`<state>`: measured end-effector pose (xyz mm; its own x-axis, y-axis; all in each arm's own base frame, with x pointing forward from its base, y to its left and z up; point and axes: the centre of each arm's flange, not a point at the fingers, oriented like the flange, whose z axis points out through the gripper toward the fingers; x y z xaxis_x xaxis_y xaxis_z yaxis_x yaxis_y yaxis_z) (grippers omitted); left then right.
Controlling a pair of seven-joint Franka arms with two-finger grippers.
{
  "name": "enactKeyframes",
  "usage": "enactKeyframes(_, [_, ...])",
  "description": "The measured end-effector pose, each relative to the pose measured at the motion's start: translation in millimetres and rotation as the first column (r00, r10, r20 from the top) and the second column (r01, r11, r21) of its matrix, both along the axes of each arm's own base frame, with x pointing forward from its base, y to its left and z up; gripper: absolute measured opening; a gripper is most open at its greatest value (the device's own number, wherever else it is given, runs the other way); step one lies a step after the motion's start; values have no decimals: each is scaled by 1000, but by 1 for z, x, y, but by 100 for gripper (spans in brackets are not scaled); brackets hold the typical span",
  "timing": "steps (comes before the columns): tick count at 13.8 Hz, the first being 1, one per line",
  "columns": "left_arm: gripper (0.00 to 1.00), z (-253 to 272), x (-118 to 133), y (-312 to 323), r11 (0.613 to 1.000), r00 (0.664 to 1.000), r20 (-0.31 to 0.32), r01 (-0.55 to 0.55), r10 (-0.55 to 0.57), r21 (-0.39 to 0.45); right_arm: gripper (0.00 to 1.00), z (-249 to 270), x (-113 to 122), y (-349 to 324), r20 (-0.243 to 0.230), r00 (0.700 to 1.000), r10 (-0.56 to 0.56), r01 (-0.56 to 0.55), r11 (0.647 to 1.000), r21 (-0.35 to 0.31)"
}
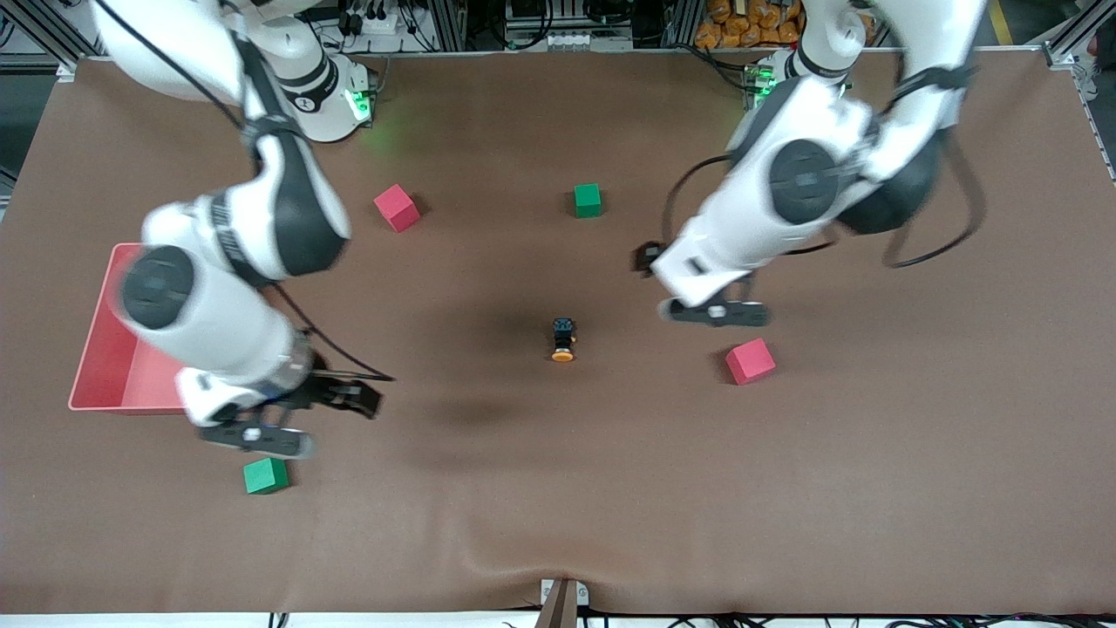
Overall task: Place and upright button with both arms
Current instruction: 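Set the button down while the left gripper reaches toward it, then grasp the button with the left gripper while the right gripper withdraws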
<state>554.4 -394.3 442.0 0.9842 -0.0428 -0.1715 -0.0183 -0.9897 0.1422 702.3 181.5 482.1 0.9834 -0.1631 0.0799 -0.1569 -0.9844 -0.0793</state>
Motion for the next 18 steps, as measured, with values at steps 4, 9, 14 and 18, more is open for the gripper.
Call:
enactKeyframes(4, [100, -84, 6, -68, 999, 1000, 9, -9, 9, -37, 100, 44, -11, -101, -74, 997, -31, 33, 999, 31])
enactKeyframes(9, [100, -168, 17, -86, 997, 999, 23, -33, 35, -68, 100, 122, -59, -149, -101, 993, -66, 67, 998, 7])
enactKeyframes(14, [100, -211, 11, -87, 999, 999, -24, -32, 31, -41, 100, 169, -161, -153, -18, 997, -80, 80, 997, -3])
enactKeyframes(18, [100, -224, 7, -97, 998, 1000, -8, -28, 28, -58, 100, 164, -197, -158, 0, 999, -52, 52, 999, -8])
